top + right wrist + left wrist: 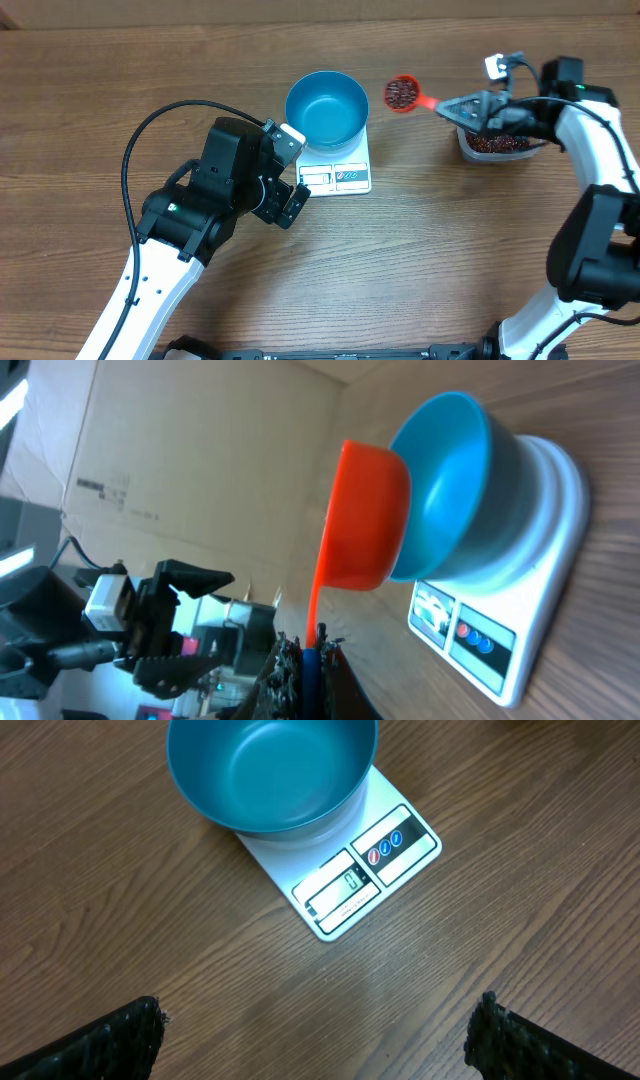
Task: Scoop item into bowl and weigh 150g on scale
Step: 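Carry filled scoop with right gripper over the blue bowl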
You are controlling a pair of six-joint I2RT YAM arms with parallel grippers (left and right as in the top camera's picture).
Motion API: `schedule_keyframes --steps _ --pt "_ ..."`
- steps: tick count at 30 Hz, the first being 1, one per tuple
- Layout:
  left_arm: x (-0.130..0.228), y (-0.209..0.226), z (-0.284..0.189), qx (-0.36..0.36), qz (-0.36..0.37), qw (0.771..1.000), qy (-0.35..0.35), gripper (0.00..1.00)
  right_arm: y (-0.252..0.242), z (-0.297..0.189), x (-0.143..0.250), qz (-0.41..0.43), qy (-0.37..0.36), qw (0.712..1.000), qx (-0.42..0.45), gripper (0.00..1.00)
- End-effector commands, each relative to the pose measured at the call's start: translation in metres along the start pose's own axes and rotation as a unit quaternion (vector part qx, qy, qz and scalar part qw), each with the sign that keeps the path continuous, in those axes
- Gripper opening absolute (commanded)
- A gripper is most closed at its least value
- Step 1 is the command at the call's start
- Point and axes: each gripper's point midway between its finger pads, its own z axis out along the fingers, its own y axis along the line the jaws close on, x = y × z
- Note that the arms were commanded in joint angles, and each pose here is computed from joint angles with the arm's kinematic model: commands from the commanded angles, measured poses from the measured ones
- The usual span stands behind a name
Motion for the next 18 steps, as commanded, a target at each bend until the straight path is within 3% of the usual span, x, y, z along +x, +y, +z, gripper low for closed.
schedule_keyframes --steps 1,18 --pt "-0.010 0.000 -0.008 0.003 0.007 1.000 -0.019 1.00 0.030 0.023 -0.010 -0.002 0.018 1.000 -0.012 0.04" --pt "-0.010 0.000 -0.008 0.003 0.007 1.000 -0.019 1.00 0.022 0.116 -0.012 -0.057 0.051 0.991 0.108 0.04"
